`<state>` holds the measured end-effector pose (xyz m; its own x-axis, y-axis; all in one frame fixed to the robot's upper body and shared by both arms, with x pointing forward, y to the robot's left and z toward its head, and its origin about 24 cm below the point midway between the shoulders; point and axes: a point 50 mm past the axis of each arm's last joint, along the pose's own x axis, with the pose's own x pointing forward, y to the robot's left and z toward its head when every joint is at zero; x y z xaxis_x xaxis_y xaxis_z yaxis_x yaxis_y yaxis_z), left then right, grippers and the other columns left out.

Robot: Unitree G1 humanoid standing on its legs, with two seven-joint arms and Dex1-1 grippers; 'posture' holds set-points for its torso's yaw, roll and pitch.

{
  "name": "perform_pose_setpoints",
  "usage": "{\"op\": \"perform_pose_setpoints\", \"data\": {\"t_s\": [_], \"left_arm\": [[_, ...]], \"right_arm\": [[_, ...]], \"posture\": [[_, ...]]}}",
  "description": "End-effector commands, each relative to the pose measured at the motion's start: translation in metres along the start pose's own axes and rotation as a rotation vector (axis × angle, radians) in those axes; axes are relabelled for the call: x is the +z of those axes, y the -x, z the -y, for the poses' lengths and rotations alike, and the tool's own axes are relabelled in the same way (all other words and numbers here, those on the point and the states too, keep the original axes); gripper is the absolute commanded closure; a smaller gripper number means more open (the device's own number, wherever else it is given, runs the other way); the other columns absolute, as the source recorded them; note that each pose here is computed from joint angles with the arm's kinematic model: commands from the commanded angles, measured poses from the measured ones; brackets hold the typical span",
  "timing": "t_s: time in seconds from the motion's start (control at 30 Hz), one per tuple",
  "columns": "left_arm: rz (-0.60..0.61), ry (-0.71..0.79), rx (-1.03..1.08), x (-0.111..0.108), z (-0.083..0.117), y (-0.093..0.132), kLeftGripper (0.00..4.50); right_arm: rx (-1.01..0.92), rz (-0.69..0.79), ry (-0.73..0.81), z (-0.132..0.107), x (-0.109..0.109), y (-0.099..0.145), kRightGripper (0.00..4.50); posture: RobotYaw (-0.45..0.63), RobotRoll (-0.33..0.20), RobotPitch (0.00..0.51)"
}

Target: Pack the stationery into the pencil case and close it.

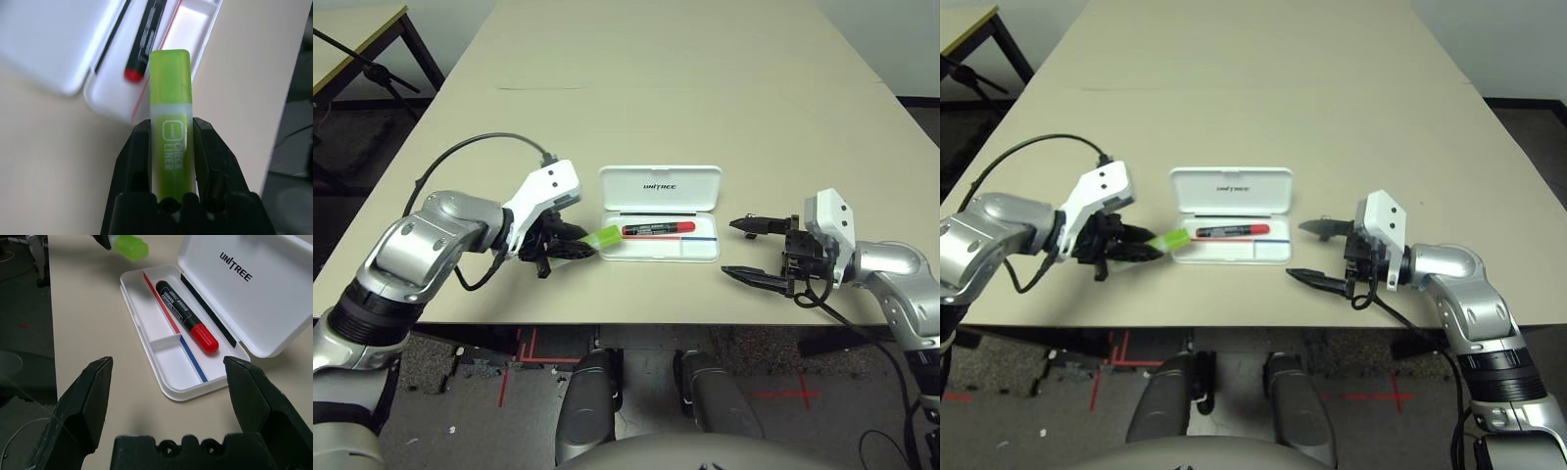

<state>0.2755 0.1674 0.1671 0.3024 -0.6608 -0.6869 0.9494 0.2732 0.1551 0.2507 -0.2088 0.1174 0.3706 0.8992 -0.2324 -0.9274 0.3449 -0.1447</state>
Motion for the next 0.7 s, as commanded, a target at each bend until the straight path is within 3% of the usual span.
{"op": "perform_pose_setpoints", "data": {"t_s": [0.03,0.3,0.7], "left_arm": [[-0.001,-0.087,-0.017,0.006,-0.005,-0.01,3.41],[0.025,-0.232,-0.089,0.026,-0.005,-0.032,3.41],[0.008,-0.324,-0.113,0.028,-0.006,-0.058,3.41]], "right_arm": [[0.002,-0.014,0.003,-0.002,-0.002,0.001,0.0],[-0.01,-0.016,0.0,-0.004,-0.003,0.001,0.0],[-0.027,-0.017,-0.004,-0.007,-0.003,0.002,0.0]], "posture": [[-0.1,0.0,0.139],[-0.12,0.0,0.144],[-0.15,0.0,0.148]]}}
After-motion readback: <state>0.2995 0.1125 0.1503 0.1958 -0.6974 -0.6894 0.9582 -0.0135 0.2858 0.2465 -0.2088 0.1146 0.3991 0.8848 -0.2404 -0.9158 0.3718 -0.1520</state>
